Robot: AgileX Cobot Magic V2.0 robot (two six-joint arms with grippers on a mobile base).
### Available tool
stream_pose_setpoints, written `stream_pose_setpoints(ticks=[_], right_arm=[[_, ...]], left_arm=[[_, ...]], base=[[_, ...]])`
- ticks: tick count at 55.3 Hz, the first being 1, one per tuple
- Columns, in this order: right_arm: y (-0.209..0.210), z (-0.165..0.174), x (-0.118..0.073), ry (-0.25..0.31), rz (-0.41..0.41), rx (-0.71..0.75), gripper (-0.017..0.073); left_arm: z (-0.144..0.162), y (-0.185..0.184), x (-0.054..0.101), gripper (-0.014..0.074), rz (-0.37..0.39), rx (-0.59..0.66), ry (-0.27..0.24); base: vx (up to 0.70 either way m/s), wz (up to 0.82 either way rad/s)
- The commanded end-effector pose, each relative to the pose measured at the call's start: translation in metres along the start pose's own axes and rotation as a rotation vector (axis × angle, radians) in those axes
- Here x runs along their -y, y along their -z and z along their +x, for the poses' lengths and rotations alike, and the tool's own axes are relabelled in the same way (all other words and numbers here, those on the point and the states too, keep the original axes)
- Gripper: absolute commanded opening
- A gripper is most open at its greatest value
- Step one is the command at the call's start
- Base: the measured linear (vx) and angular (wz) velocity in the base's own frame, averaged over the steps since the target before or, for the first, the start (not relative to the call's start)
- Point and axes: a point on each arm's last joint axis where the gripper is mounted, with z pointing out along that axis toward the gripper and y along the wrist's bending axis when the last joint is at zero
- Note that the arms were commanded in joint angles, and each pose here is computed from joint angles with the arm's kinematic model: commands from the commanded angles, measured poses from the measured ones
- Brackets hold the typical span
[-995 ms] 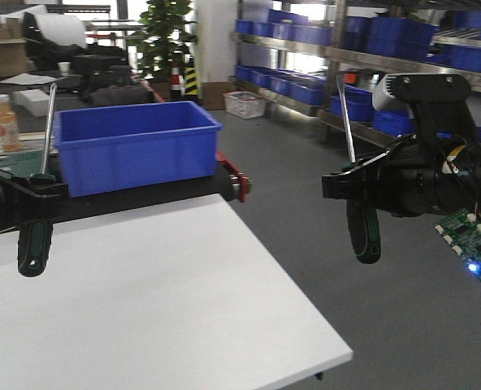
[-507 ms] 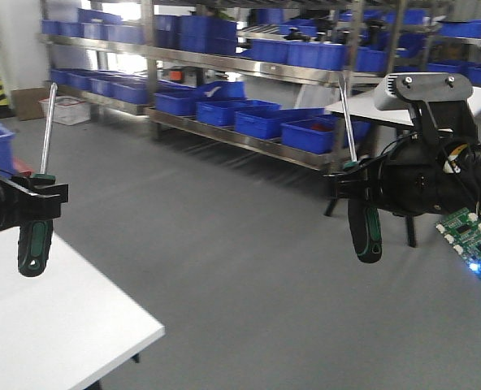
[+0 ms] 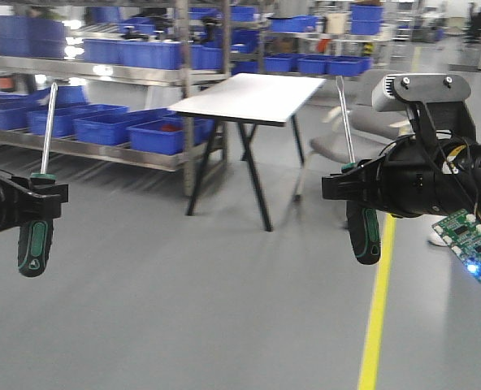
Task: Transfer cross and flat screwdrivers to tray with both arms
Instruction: 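Drive the base to the conveyor tray holding both screwdrivers upright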
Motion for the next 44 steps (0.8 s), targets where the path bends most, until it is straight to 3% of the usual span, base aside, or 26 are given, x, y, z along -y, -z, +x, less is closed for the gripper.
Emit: stream_pose_setpoints(ticks=[1,23,44], right_arm=[[0.0209,-0.0255,-0.0002,0.004,0.003,0.169,-0.0008],[0.0209,-0.0255,-0.0002,0.004,0.003,0.170,-0.0008],[0.0209,-0.0255,-0.0002,0.004,0.003,0.170,-0.0008]], left_arm=[[-0.0199,0.0134,0.0031,0.0003,-0.017,0.117,0.016],[-0.0200,0.0134,0.0031,0.0003,-0.018,0.118,0.016],[-0.0200,0.0134,0.0031,0.0003,-0.018,0.118,0.016]], base=[[0.23,-0.56],[0.30,-0.46],[0.44,-0.23]])
